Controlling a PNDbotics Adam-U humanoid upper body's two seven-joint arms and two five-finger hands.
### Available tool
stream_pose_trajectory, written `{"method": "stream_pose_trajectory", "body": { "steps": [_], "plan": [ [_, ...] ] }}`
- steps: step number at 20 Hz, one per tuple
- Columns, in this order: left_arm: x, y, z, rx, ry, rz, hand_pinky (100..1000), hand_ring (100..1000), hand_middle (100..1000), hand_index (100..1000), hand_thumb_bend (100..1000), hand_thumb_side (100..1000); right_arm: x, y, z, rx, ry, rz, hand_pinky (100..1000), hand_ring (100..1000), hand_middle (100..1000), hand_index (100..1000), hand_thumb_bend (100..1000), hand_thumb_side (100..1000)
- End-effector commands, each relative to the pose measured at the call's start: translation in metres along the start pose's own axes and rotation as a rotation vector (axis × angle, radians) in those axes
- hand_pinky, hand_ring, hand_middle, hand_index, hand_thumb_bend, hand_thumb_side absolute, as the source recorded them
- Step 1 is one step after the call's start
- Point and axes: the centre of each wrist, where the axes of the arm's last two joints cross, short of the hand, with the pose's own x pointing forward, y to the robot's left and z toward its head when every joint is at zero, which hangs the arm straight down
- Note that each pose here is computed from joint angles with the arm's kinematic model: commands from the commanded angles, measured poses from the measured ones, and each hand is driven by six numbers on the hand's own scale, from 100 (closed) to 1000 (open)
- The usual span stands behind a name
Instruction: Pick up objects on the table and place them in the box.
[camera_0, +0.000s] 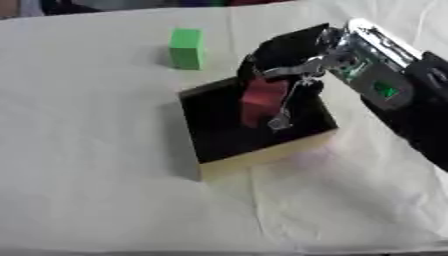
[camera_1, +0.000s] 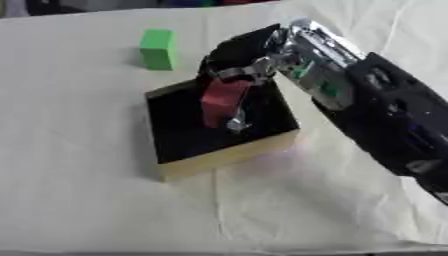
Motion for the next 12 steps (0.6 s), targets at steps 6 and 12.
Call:
{"method": "stream_pose_trajectory", "body": {
  "steps": [6,12],
  "plan": [
    [0.0044,0.001,-0.0065,0.009,-0.026,0.004,745,645,677,862,145,802,-0.0024,-0.0104,0.0087,0.035,0.024,0.179,786,868,850,994,608,589],
    [0.0045,0.001,-0.007,0.011,-0.027,0.005,745,646,677,862,148,800,-0.0041,-0.0119,0.0128,0.014,0.03,0.194,783,862,836,985,570,633]
  ]
}}
